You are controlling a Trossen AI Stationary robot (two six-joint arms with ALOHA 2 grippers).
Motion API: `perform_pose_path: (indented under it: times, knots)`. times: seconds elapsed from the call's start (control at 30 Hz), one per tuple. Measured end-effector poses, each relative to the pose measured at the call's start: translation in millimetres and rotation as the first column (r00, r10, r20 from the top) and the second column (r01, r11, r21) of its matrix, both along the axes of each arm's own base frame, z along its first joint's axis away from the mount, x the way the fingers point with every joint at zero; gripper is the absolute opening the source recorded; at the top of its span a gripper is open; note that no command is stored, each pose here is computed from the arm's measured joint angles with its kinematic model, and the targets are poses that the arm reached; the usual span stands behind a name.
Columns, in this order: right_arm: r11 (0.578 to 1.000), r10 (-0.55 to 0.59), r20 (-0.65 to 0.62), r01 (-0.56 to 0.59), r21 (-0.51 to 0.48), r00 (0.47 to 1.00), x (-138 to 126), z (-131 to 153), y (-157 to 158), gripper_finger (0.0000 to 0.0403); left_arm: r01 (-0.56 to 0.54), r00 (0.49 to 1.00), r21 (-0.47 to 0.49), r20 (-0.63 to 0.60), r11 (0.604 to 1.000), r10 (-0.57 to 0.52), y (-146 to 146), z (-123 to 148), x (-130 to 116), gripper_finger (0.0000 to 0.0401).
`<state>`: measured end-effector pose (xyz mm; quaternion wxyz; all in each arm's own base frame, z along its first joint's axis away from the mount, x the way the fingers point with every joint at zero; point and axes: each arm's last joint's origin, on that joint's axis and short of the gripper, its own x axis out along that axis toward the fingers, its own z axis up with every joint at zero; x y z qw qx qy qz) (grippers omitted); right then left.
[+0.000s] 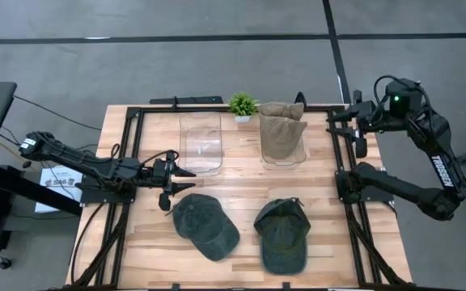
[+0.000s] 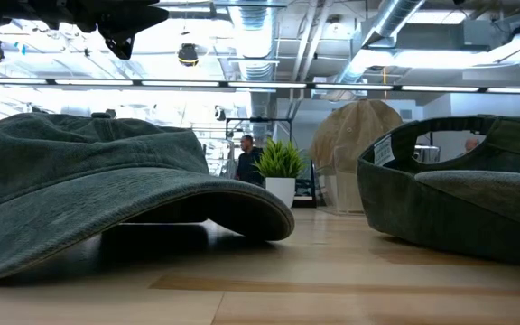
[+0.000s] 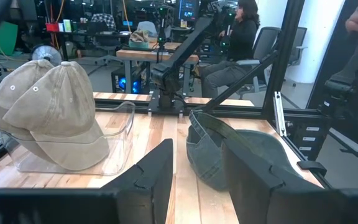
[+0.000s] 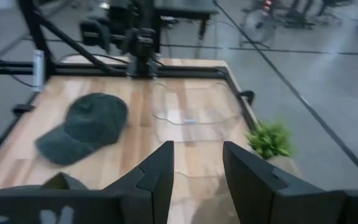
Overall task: Pick & Place hat
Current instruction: Put the right black cap into the left transparent container
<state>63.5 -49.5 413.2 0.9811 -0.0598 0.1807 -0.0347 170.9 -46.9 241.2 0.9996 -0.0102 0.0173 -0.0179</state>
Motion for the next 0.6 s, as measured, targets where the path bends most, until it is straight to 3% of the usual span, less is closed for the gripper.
perform_pose_path:
  times: [0.6]
  knots:
    - [0.955,0.250,-0.007,-0.245,0.165,0.968,15.6,-13.8,0.7,0.0128,0.000,1.000,0.000,0.000,1.000,0.000,0.0,-0.1,0.0,0.0133]
